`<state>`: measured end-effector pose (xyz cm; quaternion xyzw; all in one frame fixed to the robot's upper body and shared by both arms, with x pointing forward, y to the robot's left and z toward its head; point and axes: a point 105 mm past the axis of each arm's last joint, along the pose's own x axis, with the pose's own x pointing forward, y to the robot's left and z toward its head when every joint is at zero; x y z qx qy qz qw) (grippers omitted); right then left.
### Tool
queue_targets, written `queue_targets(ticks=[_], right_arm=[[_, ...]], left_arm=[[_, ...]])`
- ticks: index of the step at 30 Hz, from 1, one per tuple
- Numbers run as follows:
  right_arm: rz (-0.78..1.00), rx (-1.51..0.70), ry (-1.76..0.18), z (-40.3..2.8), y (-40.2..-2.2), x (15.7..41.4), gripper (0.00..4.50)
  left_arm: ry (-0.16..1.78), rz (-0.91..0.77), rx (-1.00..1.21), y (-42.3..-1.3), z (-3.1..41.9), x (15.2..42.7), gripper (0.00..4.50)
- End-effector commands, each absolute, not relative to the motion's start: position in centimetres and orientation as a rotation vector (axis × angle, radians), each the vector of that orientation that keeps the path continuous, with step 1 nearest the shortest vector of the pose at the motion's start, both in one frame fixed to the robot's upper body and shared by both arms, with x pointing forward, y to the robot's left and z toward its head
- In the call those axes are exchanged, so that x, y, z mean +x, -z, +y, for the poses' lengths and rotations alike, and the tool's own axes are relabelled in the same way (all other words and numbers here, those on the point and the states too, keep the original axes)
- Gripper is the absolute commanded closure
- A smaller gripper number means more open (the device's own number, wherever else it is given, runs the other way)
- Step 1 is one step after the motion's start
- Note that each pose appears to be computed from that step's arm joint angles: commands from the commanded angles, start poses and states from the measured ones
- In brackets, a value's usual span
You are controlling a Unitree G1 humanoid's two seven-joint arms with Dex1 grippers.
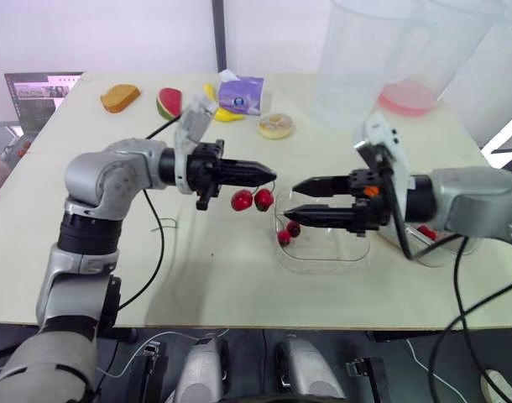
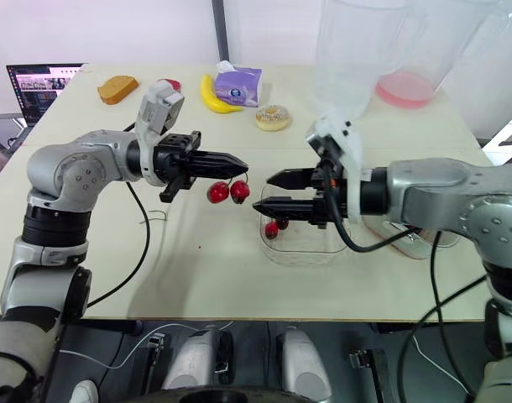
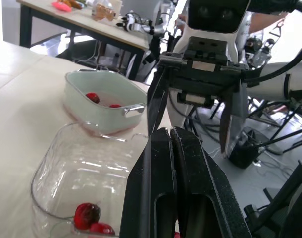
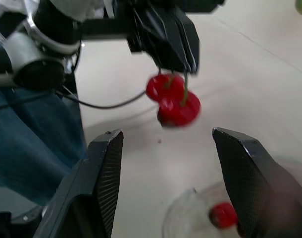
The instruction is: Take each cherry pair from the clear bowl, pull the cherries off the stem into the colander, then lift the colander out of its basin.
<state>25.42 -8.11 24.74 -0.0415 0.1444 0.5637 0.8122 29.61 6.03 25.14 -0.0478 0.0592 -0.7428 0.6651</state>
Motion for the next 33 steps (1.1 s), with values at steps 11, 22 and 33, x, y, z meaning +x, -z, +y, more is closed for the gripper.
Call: queue_targets(ticks=[11, 22, 33], right_arm=[[0.281, -0.061, -1.173, -6.8, -25.1, 26.5, 1.43], [0.272, -0.051, -1.182, -6.5, -25.1, 26.4, 4.0], [0.398, -0.089, -1.132, -7.4, -21.9, 26.3, 4.32]], left_arm=[[1.711, 0.042, -0.091, -27.1, 5.1, 28.8, 4.5], [1.702, 0.041, -0.1, -27.1, 5.1, 28.9, 4.5], [1.695, 0.024, -0.126, -27.7, 5.0, 29.1, 4.5]])
